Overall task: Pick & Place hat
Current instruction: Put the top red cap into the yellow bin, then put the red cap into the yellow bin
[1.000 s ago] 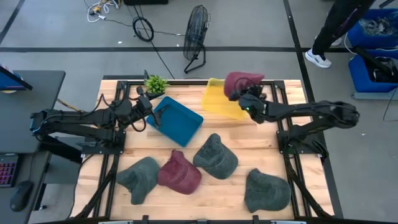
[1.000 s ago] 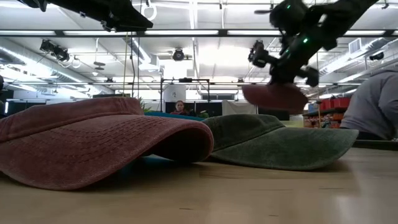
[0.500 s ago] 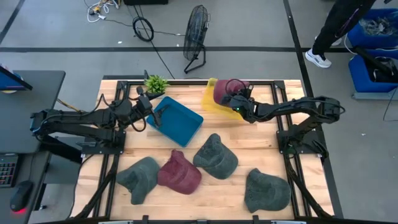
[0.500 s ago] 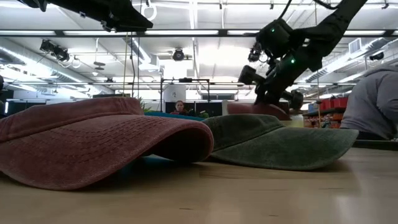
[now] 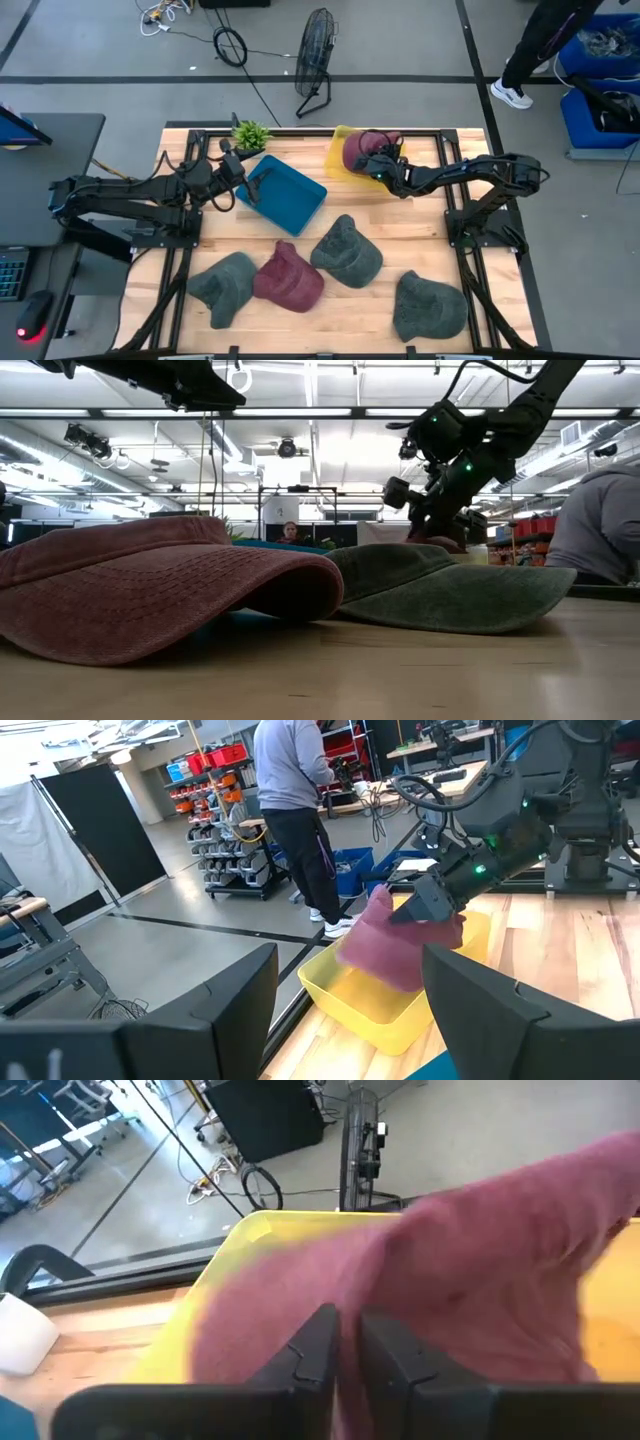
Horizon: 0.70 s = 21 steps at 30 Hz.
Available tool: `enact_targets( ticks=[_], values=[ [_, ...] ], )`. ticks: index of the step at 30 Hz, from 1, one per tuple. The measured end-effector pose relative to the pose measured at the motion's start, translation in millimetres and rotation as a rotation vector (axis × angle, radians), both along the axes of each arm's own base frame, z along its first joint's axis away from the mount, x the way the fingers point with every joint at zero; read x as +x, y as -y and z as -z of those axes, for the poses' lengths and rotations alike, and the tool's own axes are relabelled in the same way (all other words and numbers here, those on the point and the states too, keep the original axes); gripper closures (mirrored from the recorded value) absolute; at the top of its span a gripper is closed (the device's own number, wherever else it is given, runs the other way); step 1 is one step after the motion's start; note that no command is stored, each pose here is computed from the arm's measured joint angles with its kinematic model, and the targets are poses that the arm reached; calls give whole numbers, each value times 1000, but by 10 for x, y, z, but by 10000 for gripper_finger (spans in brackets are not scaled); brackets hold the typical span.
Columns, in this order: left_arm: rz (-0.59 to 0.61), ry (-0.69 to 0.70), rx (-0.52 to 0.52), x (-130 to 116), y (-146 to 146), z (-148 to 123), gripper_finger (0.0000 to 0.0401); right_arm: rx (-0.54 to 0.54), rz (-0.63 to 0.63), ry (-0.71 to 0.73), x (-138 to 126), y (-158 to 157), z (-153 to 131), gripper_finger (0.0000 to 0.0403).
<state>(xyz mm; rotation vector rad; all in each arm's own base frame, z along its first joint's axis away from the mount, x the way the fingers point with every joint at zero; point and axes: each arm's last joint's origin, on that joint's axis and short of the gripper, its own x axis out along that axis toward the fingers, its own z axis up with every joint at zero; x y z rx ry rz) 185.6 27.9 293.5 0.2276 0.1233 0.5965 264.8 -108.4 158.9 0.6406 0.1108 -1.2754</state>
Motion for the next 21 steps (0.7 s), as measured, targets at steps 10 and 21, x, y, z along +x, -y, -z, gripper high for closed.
enact_targets(
  ticks=[10, 21],
  values=[
    [0, -1, 1, 0, 0, 0, 149, -29, -15, -23, -4, 28, -37, 291],
    [0, -2, 2, 0, 0, 0, 149, -370, -457, -264, -71, -65, -996, 277]
  ],
)
